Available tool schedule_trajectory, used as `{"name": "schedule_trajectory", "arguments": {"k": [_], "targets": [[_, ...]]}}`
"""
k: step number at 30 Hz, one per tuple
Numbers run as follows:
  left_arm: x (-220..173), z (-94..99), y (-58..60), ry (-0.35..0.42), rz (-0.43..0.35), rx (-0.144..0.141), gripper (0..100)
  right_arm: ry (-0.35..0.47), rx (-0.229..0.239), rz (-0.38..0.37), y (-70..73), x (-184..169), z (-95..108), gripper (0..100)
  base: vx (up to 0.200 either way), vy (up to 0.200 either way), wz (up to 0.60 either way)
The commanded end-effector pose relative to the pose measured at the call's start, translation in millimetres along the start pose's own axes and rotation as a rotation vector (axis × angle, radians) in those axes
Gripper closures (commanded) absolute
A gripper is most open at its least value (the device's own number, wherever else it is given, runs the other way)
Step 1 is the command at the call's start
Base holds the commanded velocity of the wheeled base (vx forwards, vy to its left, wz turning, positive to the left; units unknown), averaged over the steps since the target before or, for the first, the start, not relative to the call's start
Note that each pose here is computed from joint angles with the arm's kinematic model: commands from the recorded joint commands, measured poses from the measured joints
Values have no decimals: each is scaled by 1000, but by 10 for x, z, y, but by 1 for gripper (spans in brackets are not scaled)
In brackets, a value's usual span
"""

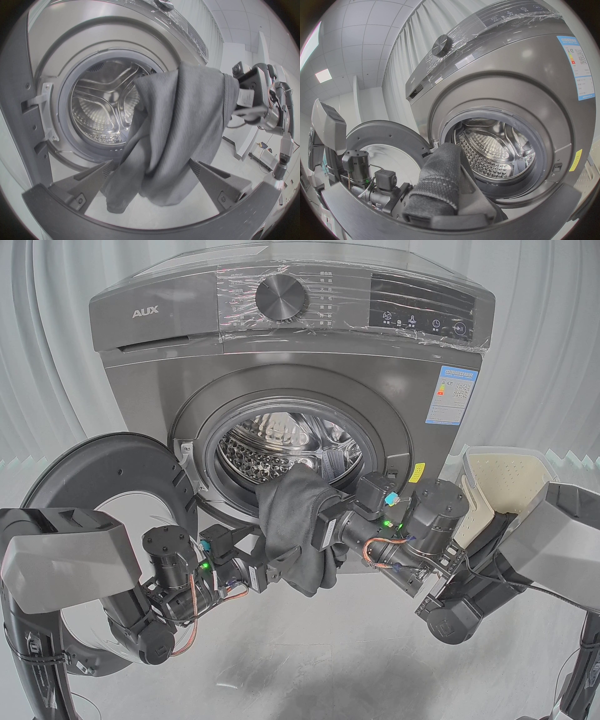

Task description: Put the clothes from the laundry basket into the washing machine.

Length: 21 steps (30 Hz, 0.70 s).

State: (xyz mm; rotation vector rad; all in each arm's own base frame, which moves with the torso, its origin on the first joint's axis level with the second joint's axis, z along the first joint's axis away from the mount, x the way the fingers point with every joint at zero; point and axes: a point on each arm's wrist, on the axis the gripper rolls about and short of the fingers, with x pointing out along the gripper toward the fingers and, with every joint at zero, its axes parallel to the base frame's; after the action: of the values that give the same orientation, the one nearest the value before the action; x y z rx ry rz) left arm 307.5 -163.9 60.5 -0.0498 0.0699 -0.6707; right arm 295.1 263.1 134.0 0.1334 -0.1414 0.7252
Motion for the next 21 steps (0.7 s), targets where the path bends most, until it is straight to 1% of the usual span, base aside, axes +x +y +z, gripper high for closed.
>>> {"name": "schedule_trajectory", "arguments": {"k": [1, 5, 8, 15, 21], "targets": [[51, 59, 2, -32, -3, 6, 0, 14, 1, 10, 32, 14, -63, 100, 0, 0, 0], [94, -12, 3, -17, -5, 9, 0, 12, 4, 23, 58, 26, -69, 100, 0, 0, 0], [198, -103, 35, -13, 0, 10, 0, 15, 13, 49, 162, 17, -81, 100, 0, 0, 0], [350, -264, 74, -2, -3, 8, 0, 0, 27, 92, 332, -3, -73, 100, 0, 0, 0], [431, -344, 96, -1, 4, 7, 0, -13, 30, 104, 383, -16, -18, 100, 0, 0, 0]]}}
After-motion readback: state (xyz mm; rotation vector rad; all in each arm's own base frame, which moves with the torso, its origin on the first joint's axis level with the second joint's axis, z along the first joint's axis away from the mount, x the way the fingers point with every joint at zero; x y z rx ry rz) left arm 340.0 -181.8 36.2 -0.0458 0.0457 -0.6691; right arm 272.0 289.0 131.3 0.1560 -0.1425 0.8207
